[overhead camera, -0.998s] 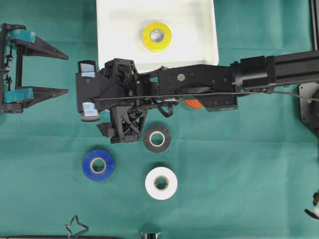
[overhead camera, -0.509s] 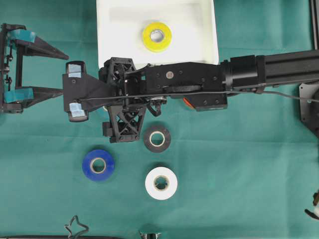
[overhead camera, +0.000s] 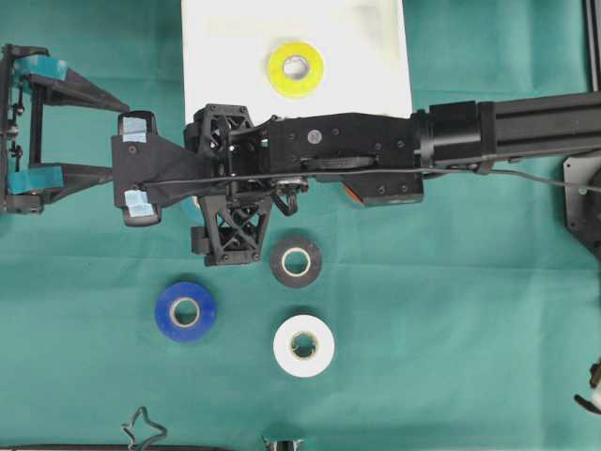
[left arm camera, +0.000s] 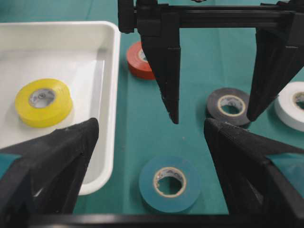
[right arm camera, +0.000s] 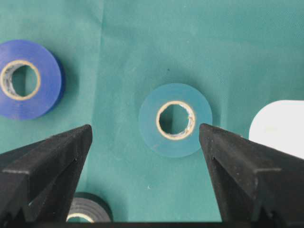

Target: Pick up the tape from a random location and place it into the white case.

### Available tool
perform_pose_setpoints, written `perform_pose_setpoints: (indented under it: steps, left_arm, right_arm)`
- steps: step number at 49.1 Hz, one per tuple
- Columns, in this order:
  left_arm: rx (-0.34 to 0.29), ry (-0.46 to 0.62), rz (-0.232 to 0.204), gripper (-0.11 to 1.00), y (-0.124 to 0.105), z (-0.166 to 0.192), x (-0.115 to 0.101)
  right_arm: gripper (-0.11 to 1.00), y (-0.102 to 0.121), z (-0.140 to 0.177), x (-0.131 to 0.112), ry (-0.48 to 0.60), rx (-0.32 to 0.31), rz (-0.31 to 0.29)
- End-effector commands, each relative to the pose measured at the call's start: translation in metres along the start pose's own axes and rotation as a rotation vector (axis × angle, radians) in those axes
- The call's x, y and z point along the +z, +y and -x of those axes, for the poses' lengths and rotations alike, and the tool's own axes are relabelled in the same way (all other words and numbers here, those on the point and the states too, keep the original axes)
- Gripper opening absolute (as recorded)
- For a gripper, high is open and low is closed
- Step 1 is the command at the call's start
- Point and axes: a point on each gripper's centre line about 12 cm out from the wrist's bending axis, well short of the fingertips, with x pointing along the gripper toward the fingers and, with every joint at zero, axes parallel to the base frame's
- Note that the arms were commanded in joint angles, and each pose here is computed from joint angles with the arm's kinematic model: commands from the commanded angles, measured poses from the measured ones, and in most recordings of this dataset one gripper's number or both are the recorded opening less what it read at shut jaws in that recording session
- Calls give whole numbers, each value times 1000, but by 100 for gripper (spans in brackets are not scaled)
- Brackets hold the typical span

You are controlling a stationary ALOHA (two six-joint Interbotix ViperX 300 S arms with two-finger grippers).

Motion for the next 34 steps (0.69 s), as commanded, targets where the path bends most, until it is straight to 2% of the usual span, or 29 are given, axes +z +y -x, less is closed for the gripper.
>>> perform_pose_setpoints:
  steps: [1, 16, 34]
  left_arm:
    - [-1, -17, 1, 96, 0, -1, 5]
    - [-1, -17, 1, 96, 0, -1, 5]
    - [0, -11, 2, 96, 0, -1, 4]
  right_arm:
    - [88, 1, 17, 12, -49, 5, -3]
    - [88, 0, 14, 10, -43, 0, -4]
    - [88, -2, -24, -3, 2, -6, -11]
